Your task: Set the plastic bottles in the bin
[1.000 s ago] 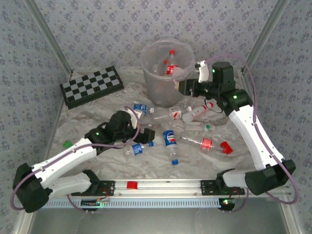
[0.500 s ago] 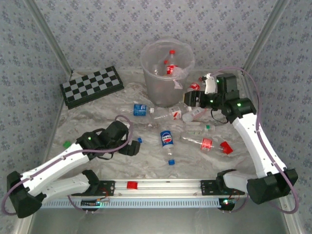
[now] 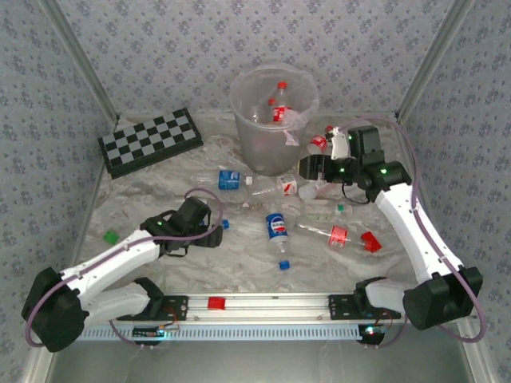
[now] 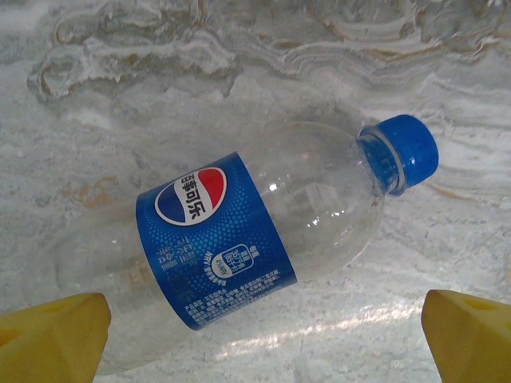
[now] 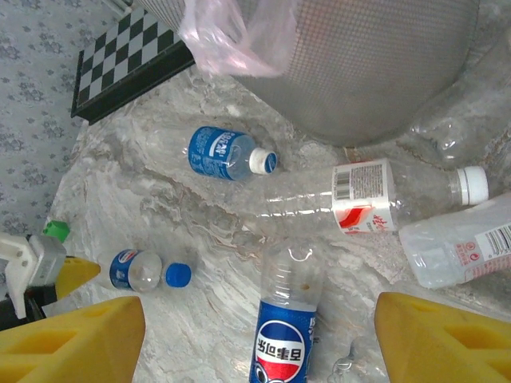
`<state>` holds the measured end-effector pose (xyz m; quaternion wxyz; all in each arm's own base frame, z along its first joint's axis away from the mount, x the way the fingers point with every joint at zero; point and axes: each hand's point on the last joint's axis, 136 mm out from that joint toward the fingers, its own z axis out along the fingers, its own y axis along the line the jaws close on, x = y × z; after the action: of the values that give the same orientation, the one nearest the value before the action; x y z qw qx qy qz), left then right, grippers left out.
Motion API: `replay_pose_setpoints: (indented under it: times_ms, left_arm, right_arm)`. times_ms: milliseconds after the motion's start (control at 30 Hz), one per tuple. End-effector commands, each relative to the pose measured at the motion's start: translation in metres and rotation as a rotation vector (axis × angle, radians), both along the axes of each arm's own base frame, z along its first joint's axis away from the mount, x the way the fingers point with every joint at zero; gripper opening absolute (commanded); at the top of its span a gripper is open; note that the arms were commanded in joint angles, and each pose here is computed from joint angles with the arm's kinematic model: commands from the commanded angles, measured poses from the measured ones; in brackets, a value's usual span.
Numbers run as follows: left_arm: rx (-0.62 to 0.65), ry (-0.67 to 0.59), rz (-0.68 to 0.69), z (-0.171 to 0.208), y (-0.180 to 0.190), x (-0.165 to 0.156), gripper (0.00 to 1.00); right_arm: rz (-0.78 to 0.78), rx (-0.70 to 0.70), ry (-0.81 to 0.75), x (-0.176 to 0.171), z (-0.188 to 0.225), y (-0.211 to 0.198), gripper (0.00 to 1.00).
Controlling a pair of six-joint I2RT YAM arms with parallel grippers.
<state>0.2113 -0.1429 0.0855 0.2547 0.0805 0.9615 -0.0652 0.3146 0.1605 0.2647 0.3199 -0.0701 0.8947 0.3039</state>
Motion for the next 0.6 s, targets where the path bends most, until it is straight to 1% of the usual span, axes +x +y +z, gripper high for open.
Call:
replay_pose_setpoints:
  times_ms: [0, 67, 133, 200, 233, 300, 333, 367, 400, 433, 467, 500, 533, 567]
  left_arm:
    - [-0.038, 0.008, 0.003, -0.002, -0.006, 0.001, 1.0]
    - [-0.065, 0.04, 0.005, -0.003, -0.011, -0.002, 1.0]
    - [-0.118, 0.073, 0.008, -0.001, -0.02, -0.006, 1.0]
    - [-0.206, 0.109, -0.006, 0.007, -0.036, -0.01, 1.0]
    - [-0.257, 0.112, -0.032, 0.018, -0.046, -0.011, 1.0]
    - [-0.319, 0.066, -0.094, 0.045, -0.058, -0.008, 1.0]
    - [-0.321, 0.025, -0.13, 0.059, -0.06, -0.005, 1.0]
    - [-0.301, -0.009, -0.162, 0.069, -0.059, -0.004, 1.0]
    - [-0.253, -0.042, -0.195, 0.077, -0.054, -0.001, 1.0]
    - [-0.18, -0.066, -0.221, 0.08, -0.046, 0.002, 1.0]
    - [-0.112, -0.073, -0.215, 0.08, -0.037, 0.007, 1.0]
    - [-0.027, -0.068, -0.154, 0.077, -0.019, 0.015, 1.0]
    - [0.011, -0.045, -0.058, 0.074, -0.005, 0.023, 1.0]
    - [0.014, -0.011, 0.043, 0.071, 0.007, 0.029, 1.0]
  right_arm:
    - [-0.006, 0.013, -0.022, 0.002, 0.004, 0.0, 0.78]
    - [-0.004, 0.013, -0.02, 0.004, 0.003, 0.001, 0.78]
    - [-0.001, 0.012, -0.02, 0.007, 0.002, 0.002, 0.78]
    - [-0.004, 0.009, -0.017, 0.009, 0.001, 0.001, 0.78]
    - [-0.004, 0.007, -0.015, 0.009, 0.0, 0.001, 0.78]
    - [-0.001, 0.008, -0.015, 0.01, -0.001, 0.001, 0.78]
    - [0.004, 0.008, -0.019, 0.01, -0.001, 0.002, 0.78]
    - [0.009, 0.007, -0.02, 0.009, -0.001, 0.002, 0.78]
    - [0.009, 0.004, -0.022, 0.009, -0.001, 0.002, 0.78]
    - [0.01, 0.002, -0.026, 0.009, -0.001, 0.002, 0.78]
    - [0.007, -0.001, -0.027, 0.01, -0.001, 0.001, 0.78]
    - [0.005, 0.001, -0.024, 0.01, -0.002, 0.0, 0.79]
    - [0.002, 0.0, -0.02, 0.011, -0.002, -0.001, 0.79]
    - [0.0, 0.0, -0.019, 0.01, -0.002, -0.002, 0.79]
